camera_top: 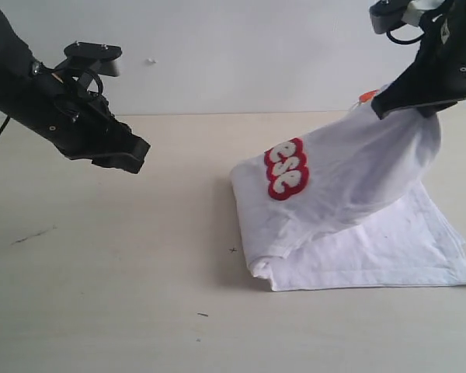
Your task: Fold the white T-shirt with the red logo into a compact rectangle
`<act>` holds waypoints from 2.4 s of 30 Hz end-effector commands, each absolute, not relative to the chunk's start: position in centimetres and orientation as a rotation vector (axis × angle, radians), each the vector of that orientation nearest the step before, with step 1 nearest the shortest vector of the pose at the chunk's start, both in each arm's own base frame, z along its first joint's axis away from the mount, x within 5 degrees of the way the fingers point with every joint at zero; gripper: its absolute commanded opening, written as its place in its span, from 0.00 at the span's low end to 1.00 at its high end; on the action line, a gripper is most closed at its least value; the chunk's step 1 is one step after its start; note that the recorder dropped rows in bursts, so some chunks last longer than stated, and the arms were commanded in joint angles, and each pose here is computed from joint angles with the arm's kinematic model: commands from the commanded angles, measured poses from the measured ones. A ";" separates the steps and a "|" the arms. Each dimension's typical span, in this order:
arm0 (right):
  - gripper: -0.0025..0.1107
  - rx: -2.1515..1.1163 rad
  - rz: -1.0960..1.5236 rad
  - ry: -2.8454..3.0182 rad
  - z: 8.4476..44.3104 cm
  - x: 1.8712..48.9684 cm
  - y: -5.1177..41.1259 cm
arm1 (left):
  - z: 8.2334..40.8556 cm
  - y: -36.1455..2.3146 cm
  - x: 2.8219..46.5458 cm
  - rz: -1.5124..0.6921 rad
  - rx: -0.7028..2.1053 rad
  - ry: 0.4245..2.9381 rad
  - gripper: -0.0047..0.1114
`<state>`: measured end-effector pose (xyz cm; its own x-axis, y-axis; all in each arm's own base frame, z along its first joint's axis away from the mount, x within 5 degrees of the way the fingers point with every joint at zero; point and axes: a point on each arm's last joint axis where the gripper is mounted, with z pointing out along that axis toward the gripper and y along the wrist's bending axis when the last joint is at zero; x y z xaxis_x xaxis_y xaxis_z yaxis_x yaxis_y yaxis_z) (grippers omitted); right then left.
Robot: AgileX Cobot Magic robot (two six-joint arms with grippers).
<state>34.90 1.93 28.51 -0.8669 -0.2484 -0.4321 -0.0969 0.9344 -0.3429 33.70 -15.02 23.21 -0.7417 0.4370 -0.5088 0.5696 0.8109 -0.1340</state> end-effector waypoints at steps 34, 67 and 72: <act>0.02 -0.312 -0.099 2.959 14.3 36.8 4.5 | 23.6 -15.2 33.4 -0.435 0.737 2.541 0.32; 0.02 -0.332 0.075 2.818 15.9 36.3 10.1 | 10.2 -22.1 31.2 -0.590 1.272 2.709 0.04; 0.02 -0.291 0.042 2.801 15.5 37.1 8.3 | 9.8 -21.3 30.0 -0.583 1.334 2.868 0.04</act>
